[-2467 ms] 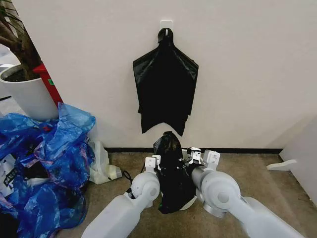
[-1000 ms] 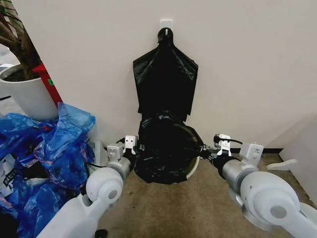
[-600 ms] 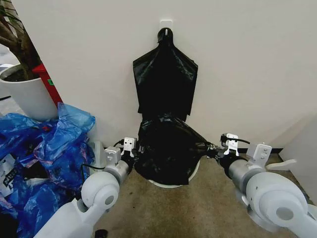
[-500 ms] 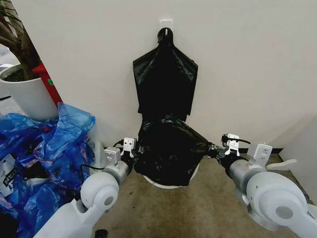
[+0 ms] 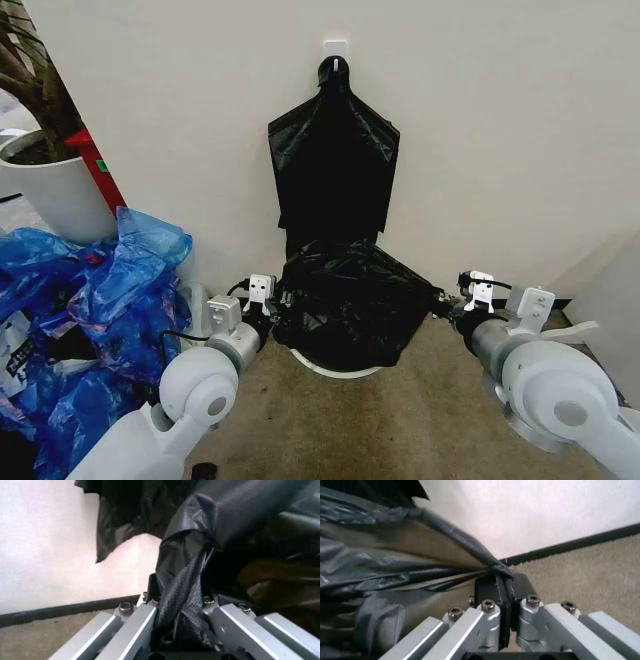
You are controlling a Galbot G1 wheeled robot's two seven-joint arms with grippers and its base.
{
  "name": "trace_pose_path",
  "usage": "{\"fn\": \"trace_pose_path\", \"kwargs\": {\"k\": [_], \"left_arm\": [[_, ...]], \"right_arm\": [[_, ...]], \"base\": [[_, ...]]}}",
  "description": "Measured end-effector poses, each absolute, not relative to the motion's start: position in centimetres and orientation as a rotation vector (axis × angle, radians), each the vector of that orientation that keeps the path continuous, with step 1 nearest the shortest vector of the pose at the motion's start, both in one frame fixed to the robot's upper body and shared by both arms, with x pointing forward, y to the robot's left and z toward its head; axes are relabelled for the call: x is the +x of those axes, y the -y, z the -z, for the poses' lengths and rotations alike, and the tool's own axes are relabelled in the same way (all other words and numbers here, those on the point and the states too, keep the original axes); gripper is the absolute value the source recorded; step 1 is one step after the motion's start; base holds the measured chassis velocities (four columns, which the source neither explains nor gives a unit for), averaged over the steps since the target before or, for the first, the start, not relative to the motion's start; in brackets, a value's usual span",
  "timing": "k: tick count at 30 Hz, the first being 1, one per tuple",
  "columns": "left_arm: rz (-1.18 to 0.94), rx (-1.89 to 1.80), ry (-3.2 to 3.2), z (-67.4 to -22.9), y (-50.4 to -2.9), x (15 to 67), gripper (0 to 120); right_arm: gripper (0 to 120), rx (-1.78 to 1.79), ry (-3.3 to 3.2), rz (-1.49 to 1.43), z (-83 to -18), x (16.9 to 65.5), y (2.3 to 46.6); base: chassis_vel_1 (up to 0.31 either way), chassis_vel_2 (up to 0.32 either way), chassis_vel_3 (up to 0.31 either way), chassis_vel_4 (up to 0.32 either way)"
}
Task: Place the garbage bag over the trash bin.
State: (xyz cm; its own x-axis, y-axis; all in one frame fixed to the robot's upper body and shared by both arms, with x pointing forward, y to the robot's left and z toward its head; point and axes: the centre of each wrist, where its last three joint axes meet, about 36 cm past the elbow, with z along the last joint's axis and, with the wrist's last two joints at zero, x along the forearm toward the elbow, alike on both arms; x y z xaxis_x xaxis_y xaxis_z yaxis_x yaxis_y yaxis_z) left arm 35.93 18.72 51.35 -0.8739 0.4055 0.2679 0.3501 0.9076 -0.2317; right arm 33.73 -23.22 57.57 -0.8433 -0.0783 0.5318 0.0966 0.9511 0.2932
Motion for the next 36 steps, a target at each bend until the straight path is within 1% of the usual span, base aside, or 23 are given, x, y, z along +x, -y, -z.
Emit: {"fn": "trace_pose_path", "kwargs": {"k": [6,15,24,28,31,32,36], "left_arm": [[-0.286,-0.598,2.746,-51.3,-18.8,35.6,2],[-0.374,-0.639,2.729,-51.1,-18.8,35.7,2],[-0.456,-0.685,2.684,-51.1,-18.7,35.5,2],[-0.463,-0.664,2.670,-50.5,-18.8,35.8,2],[-0.465,-0.630,2.657,-49.6,-18.9,36.5,2],[-0.465,-0.630,2.657,-49.6,-18.9,36.5,2],[-0.456,-0.599,2.648,-48.7,-19.0,37.0,2]], "right_arm": [[0,-0.013,2.481,0.461,-57.1,34.5,24.0],[0,-0.005,2.444,0.424,-55.4,34.6,25.7],[0,0.009,2.431,0.423,-54.5,34.1,25.7],[0,0.016,2.461,0.428,-55.6,33.7,25.2],[13,0.007,2.474,0.440,-56.7,33.1,24.9],[13,0.007,2.474,0.440,-56.7,33.1,24.9],[27,-0.008,2.493,0.439,-57.5,32.6,24.7]], "base": [[0.000,0.000,0.000,0.000],[0.000,0.000,0.000,0.000],[0.000,0.000,0.000,0.000],[0.000,0.000,0.000,0.000],[0.000,0.000,0.000,0.000],[0.000,0.000,0.000,0.000],[0.000,0.000,0.000,0.000]]}}
